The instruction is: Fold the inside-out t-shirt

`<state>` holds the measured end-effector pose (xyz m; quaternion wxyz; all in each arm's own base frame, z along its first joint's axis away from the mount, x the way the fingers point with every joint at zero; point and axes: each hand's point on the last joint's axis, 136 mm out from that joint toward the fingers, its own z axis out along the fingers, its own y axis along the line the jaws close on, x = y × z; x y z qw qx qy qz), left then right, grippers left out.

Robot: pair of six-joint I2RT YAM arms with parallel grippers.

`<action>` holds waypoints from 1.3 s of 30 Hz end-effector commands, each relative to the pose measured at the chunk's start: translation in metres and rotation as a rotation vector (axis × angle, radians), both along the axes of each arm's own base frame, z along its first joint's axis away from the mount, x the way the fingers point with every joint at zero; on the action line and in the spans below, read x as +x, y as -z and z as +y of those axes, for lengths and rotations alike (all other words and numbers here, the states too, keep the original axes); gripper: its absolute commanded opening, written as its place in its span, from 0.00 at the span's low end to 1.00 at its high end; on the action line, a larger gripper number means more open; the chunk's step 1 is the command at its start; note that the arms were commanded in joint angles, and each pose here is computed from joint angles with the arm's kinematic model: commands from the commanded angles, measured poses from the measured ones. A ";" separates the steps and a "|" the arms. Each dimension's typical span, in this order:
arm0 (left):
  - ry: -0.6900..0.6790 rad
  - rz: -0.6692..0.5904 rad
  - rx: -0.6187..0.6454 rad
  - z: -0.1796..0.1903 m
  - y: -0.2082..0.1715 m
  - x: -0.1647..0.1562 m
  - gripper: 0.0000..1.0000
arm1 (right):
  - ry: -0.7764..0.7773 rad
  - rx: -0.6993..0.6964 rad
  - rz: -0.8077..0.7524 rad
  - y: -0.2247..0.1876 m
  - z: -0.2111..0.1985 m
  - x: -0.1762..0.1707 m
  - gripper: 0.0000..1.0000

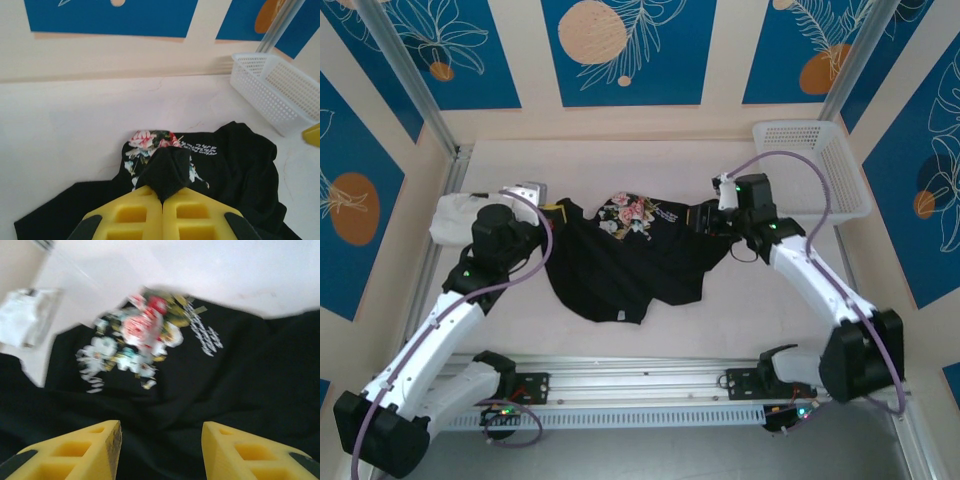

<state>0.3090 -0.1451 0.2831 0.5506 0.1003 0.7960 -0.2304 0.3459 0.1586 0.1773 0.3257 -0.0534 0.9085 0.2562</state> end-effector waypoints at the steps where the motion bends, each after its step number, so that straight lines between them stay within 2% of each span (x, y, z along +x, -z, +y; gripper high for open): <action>1: -0.008 0.027 -0.049 0.003 -0.008 -0.002 0.00 | 0.001 -0.092 0.106 0.036 -0.003 0.006 0.50; 10: -0.011 0.053 -0.040 0.005 -0.003 -0.003 0.00 | -0.085 -0.118 0.257 0.099 0.046 0.028 0.52; 13: -0.002 0.059 -0.034 0.004 -0.001 -0.005 0.00 | -0.099 -0.128 0.313 0.121 0.057 0.032 0.49; 16: 0.000 0.058 -0.026 0.005 0.000 -0.006 0.00 | -0.080 -0.162 0.362 0.140 0.056 0.039 0.39; 19: -0.003 0.055 -0.025 0.006 -0.001 -0.007 0.00 | -0.065 -0.178 0.352 0.138 0.052 0.046 0.16; 22: 0.004 0.031 -0.033 0.006 -0.008 -0.009 0.00 | -0.047 -0.161 0.262 0.106 0.046 0.052 0.00; 27: 0.021 -0.045 -0.079 0.005 -0.036 -0.010 0.00 | 0.029 -0.096 0.013 0.007 0.016 0.055 0.00; 32: 0.021 -0.113 -0.143 0.010 -0.074 -0.005 0.00 | 0.098 0.013 -0.205 -0.085 -0.016 0.035 0.00; 39: -0.006 -0.266 -0.257 0.031 -0.161 0.001 0.00 | 0.112 0.087 -0.429 -0.196 -0.039 0.000 0.00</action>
